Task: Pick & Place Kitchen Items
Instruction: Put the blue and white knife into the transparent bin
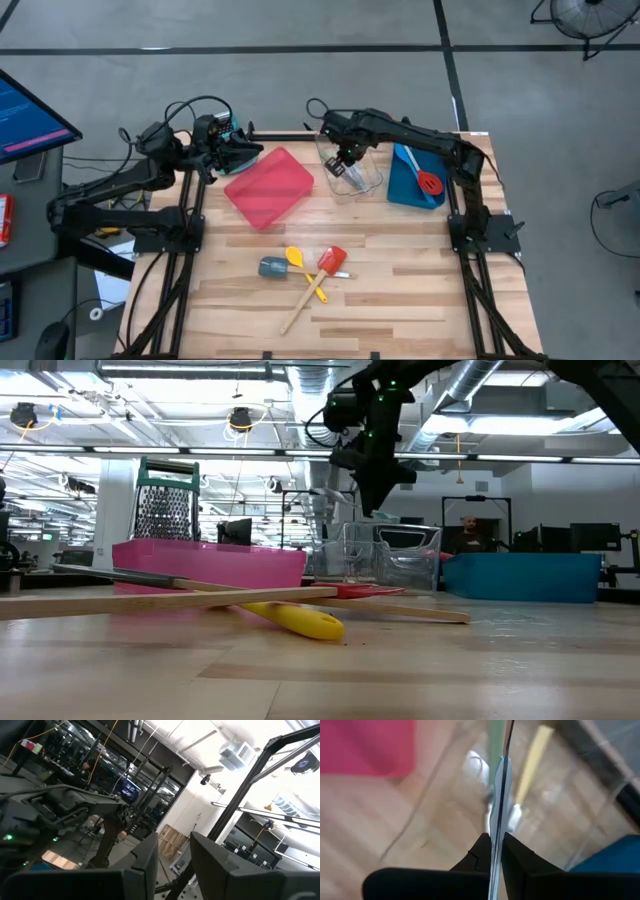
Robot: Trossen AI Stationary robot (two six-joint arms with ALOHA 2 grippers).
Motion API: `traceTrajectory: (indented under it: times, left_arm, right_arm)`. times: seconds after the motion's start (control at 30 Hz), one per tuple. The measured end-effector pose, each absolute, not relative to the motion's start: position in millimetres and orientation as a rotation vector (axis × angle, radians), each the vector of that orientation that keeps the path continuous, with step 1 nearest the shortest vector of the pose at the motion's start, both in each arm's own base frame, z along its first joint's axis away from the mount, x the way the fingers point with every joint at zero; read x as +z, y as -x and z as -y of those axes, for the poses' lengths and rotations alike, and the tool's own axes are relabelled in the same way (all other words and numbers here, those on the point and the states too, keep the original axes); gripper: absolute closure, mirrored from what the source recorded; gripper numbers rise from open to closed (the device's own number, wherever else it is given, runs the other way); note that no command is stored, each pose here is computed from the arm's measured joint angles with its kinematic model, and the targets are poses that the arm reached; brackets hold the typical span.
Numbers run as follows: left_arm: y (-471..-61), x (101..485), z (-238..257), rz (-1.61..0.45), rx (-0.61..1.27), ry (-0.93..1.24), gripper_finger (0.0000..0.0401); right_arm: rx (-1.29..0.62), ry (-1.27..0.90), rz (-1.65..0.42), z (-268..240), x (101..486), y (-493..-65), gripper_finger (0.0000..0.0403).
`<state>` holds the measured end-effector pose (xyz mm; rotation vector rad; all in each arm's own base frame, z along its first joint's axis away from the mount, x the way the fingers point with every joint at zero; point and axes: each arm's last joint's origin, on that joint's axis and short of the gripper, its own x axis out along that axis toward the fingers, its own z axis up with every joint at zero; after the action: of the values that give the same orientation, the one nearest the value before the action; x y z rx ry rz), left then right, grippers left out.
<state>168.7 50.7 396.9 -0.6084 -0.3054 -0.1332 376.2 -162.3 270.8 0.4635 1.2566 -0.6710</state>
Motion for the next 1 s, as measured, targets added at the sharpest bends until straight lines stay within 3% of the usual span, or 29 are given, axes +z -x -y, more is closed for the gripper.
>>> traceTrajectory:
  times: [0.4,0.7,1.0]
  left_arm:
    - [-169,397,-51,0.306,-0.133,0.608,0.0304]
    - [-169,397,-51,0.306,-0.133,0.608,0.0304]
    - [-169,397,-51,0.306,-0.132,0.609,0.0304]
  right_arm:
    - [-0.664,-0.473,-1.329,164,236,-372,0.038]
    - [-0.619,-0.5,-1.238,165,224,-379,0.038]
    - [-0.631,-0.54,-1.274,171,210,-370,0.0379]
